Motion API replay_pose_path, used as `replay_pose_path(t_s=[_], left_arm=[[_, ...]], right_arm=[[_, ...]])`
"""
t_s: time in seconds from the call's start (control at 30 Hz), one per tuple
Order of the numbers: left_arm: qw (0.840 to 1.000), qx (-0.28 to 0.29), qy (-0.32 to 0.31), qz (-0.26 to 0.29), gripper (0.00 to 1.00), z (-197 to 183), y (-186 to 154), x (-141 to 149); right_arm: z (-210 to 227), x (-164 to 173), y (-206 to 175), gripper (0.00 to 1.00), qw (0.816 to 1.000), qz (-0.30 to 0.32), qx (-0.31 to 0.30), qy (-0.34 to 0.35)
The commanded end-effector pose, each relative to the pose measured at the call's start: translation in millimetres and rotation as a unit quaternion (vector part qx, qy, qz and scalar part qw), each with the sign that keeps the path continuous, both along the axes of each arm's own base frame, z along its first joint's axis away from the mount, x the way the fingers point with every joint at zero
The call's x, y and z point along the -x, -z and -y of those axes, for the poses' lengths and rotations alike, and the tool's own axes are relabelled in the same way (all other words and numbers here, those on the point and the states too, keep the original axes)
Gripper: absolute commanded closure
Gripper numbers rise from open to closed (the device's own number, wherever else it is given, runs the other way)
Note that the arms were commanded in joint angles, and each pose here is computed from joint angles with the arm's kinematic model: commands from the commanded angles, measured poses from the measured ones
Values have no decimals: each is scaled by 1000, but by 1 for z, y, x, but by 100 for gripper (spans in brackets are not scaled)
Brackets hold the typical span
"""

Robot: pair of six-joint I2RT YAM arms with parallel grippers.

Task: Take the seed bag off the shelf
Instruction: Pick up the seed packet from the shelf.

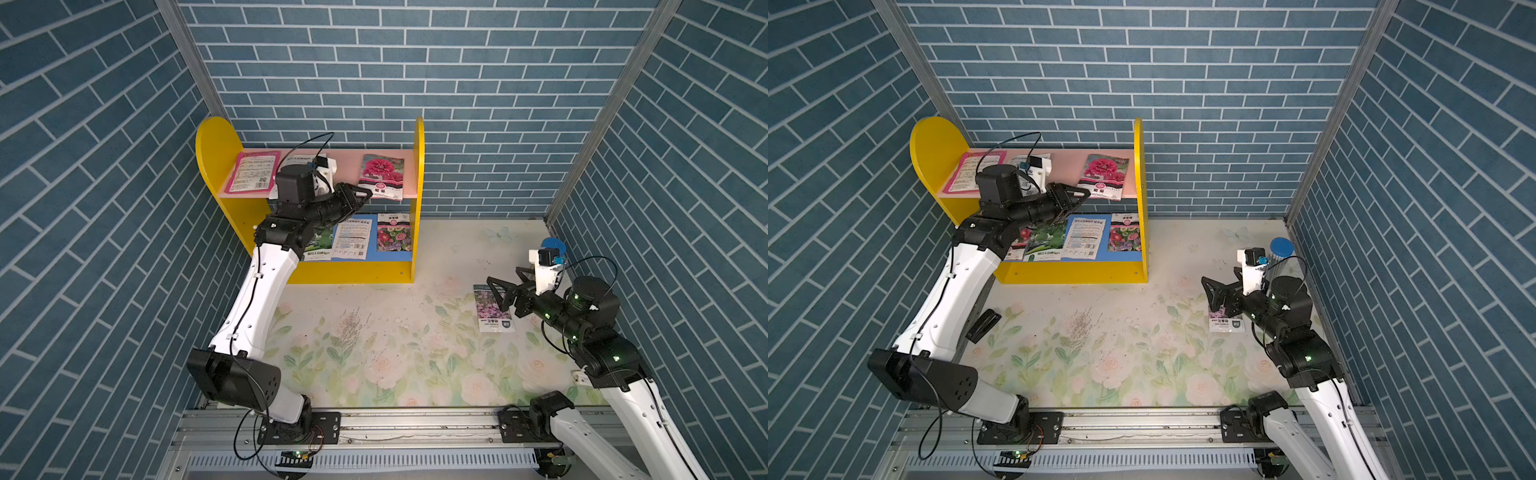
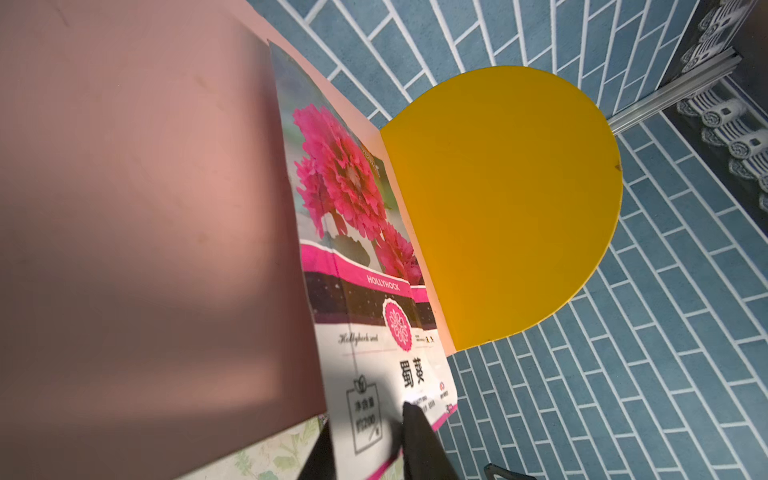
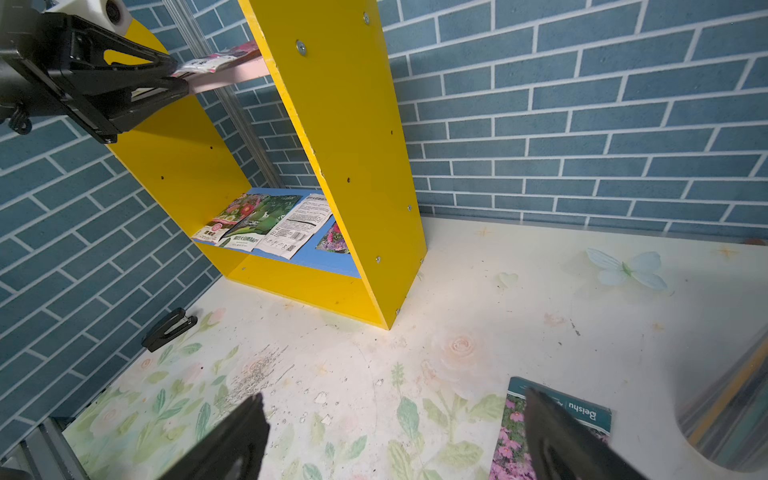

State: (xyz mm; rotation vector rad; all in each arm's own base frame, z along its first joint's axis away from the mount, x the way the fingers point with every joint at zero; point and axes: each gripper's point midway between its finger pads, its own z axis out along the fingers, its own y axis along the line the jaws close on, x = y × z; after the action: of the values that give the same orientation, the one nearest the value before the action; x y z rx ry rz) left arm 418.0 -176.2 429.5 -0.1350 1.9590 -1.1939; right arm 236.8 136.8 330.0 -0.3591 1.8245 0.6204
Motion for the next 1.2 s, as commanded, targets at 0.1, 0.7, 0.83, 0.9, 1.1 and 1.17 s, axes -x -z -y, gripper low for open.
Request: replay_pose_path(t_s=[0.1,0.7,0.83,0.9,1.1,1.17], left_arm=[[999,2,-5,53,93,-5,-22,4],[937,13,127,324,100,17,-92,142],[919,33,158,361,100,32,-93,181],[911,42,179,370,100,46,-90,197],[899,66,207,381,100,74,-81,224],[898,69,213,380,100,79,-79,226]], right_arm=[[-2,3,2,3,1000,5,0,-10],[-70,34,-116,5,923,92,-259,-269],[-76,33,-145,7,900,110,-293,-305],[-83,34,-158,8,887,115,-304,-328],[-102,47,-192,15,857,138,-320,-380],[-106,52,-199,17,850,142,-320,-393]])
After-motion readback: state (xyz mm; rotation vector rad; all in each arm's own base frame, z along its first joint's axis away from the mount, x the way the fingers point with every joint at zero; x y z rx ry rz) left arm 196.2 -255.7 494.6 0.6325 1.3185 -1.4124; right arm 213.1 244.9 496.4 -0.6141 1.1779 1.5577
